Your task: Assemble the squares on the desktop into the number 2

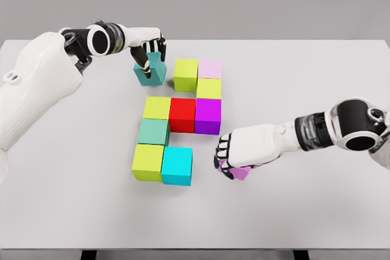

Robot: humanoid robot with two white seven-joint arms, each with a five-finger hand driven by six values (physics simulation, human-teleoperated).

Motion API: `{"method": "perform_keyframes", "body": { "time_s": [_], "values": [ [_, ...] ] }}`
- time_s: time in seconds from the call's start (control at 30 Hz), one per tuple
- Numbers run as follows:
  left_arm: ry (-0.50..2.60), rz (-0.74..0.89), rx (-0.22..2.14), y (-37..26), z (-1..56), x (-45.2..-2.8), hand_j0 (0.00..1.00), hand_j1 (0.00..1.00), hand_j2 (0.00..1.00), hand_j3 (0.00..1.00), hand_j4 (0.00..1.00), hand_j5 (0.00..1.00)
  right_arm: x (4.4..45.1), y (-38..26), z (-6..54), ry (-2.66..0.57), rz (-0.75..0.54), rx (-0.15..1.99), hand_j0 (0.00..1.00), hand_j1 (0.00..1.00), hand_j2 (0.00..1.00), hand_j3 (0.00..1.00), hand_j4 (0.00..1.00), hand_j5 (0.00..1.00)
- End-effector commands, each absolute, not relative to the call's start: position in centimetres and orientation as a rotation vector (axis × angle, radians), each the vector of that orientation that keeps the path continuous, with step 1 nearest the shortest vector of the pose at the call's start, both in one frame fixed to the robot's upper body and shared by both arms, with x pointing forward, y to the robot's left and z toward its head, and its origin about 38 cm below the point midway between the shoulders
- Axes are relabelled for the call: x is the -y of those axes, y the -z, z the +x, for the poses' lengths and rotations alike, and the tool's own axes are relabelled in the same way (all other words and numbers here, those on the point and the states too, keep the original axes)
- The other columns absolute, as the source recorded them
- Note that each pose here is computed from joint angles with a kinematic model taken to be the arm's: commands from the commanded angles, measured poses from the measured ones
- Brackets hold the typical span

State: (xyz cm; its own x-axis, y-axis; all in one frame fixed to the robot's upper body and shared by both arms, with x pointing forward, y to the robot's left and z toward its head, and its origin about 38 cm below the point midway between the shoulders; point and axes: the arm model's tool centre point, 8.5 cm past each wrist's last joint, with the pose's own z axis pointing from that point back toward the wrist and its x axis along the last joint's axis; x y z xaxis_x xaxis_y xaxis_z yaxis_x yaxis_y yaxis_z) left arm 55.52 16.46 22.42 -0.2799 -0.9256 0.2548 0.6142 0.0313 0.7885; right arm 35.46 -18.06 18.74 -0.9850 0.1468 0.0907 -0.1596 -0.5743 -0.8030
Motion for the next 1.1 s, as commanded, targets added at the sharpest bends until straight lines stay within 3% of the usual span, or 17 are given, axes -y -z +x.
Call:
{"method": "perform_keyframes", "body": {
  "time_s": [0.0, 0.1, 0.2, 0.23, 0.27, 0.4, 0.63, 0.93, 1.07],
  "values": [
    [1.576, 0.420, 1.017, -22.4, 55.5, -16.3, 0.35, 0.35, 0.35, 0.35, 0.35, 0.35, 16.4, -18.4, 35.0, -2.648, 0.071, 1.387, 0.46, 0.46, 0.46, 0.46, 0.46, 0.46],
    [1.577, 0.415, 1.018, -22.3, 55.5, -16.0, 0.40, 0.40, 0.40, 0.40, 0.40, 0.40, 15.8, -18.3, 34.9, -2.652, 0.085, 1.401, 0.46, 0.46, 0.46, 0.46, 0.46, 0.46],
    [1.562, 0.416, 0.999, -21.9, 55.7, -16.6, 0.57, 0.57, 0.57, 0.57, 0.57, 0.57, 15.9, -18.4, 34.9, -2.652, 0.082, 1.400, 0.50, 0.50, 0.50, 0.50, 0.50, 0.50],
    [1.560, 0.415, 0.998, -21.8, 55.7, -16.6, 0.60, 0.60, 0.60, 0.60, 0.60, 0.60, 15.9, -18.5, 35.0, -2.654, 0.075, 1.401, 0.81, 0.81, 0.81, 0.81, 0.81, 0.81],
    [1.559, 0.415, 0.997, -21.8, 55.8, -16.7, 0.62, 0.62, 0.62, 0.62, 0.62, 0.62, 16.0, -18.6, 35.1, -2.654, 0.069, 1.399, 1.00, 1.00, 1.00, 1.00, 1.00, 1.00],
    [1.554, 0.417, 0.993, -21.7, 55.8, -16.7, 0.67, 0.67, 0.67, 0.67, 0.67, 0.67, 17.3, -19.6, 35.8, -2.636, 0.005, 1.394, 1.00, 1.00, 1.00, 1.00, 1.00, 1.00],
    [1.562, 0.402, 1.004, -21.7, 55.7, -15.7, 0.69, 0.69, 0.69, 0.69, 0.69, 0.69, 22.0, -24.6, 38.1, -2.528, -0.227, 1.427, 1.00, 1.00, 1.00, 1.00, 1.00, 1.00],
    [1.563, 0.399, 1.004, -21.6, 55.6, -15.7, 0.76, 0.76, 0.76, 0.76, 0.76, 0.76, 22.6, -23.8, 37.8, -2.521, -0.207, 1.400, 1.00, 1.00, 1.00, 1.00, 1.00, 1.00],
    [1.563, 0.398, 1.003, -21.5, 55.6, -15.7, 0.81, 0.81, 0.81, 0.81, 0.81, 0.81, 24.5, -24.4, 39.5, -2.454, -0.270, 1.377, 1.00, 1.00, 1.00, 1.00, 1.00, 1.00]
  ]
}}
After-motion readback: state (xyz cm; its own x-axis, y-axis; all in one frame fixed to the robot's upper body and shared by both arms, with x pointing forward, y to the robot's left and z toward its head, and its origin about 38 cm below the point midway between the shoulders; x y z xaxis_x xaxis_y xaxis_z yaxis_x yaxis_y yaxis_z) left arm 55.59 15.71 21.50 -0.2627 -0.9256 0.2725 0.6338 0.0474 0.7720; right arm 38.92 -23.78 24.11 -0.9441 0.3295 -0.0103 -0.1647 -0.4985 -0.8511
